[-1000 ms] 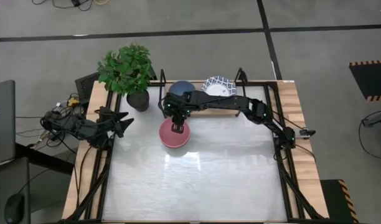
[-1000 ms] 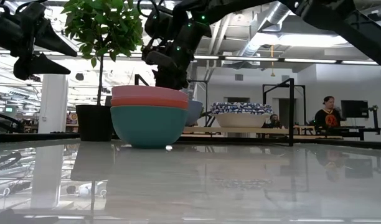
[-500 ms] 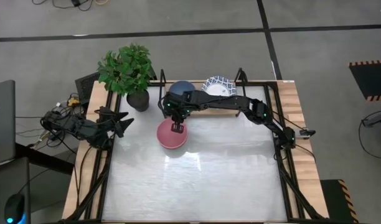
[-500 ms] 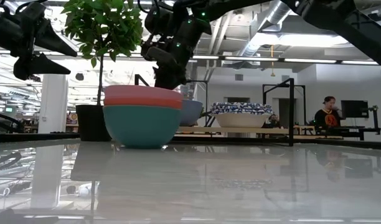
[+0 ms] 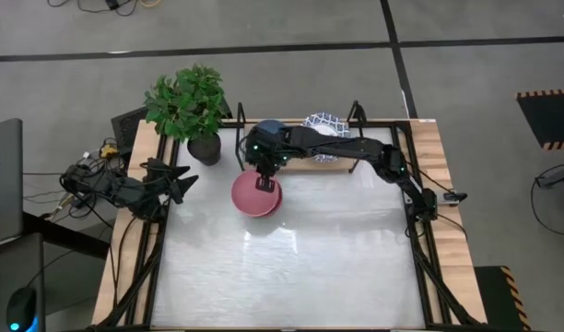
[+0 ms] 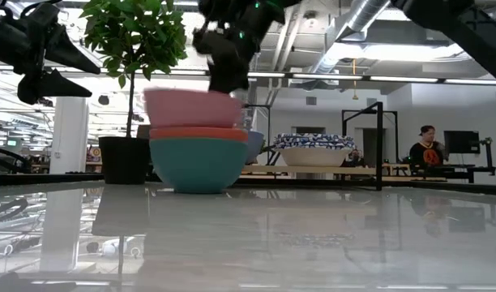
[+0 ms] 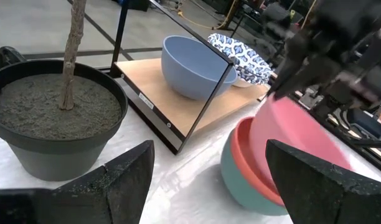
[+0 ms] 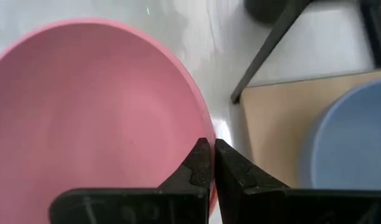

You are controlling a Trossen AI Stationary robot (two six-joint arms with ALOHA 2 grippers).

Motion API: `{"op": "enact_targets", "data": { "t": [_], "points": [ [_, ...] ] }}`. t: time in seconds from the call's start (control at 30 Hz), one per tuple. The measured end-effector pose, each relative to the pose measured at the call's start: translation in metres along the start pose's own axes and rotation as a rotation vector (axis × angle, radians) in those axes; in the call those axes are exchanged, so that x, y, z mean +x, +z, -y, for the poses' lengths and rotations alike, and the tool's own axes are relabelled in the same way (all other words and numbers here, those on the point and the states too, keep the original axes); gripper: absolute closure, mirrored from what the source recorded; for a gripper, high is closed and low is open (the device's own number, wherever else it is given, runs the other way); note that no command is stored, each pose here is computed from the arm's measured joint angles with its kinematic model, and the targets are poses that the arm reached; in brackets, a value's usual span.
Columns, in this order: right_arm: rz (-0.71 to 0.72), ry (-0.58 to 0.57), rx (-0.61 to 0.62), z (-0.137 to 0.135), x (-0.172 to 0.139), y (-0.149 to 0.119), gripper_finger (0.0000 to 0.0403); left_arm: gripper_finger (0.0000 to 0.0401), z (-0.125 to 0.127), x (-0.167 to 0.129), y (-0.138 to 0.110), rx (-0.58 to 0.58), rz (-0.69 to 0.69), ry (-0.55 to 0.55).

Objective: Place and stack bowls onto a shelf
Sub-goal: Stack the pink bowl on top of the blue bowl on the shelf

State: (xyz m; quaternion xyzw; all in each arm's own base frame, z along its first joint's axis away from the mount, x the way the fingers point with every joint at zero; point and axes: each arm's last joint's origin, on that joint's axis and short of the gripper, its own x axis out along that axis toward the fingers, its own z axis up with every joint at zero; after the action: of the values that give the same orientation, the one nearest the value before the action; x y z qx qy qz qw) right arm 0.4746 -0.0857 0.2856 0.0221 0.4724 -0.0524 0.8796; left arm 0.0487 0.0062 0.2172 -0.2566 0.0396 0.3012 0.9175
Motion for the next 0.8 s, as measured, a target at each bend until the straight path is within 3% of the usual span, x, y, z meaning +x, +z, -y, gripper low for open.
{"op": "enact_targets", "data": {
  "t": [0.2,0.43,0.8],
  "points": [
    [0.051,-0.017,0.052,0.012,-0.041,0.003,0.0376,0.0108,0.0,0.0,0.0,-0.001,0.001,0.0],
    [0.136,-0.085,0.323,0.057,-0.082,0.0,0.0376,0.0108,0.0,0.0,0.0,0.0,0.0,0.001],
    [0.2,-0.179,0.482,0.127,-0.098,-0.013,0.0376,0.0108,0.0,0.0,0.0,0.0,0.001,0.0]
  ]
}}
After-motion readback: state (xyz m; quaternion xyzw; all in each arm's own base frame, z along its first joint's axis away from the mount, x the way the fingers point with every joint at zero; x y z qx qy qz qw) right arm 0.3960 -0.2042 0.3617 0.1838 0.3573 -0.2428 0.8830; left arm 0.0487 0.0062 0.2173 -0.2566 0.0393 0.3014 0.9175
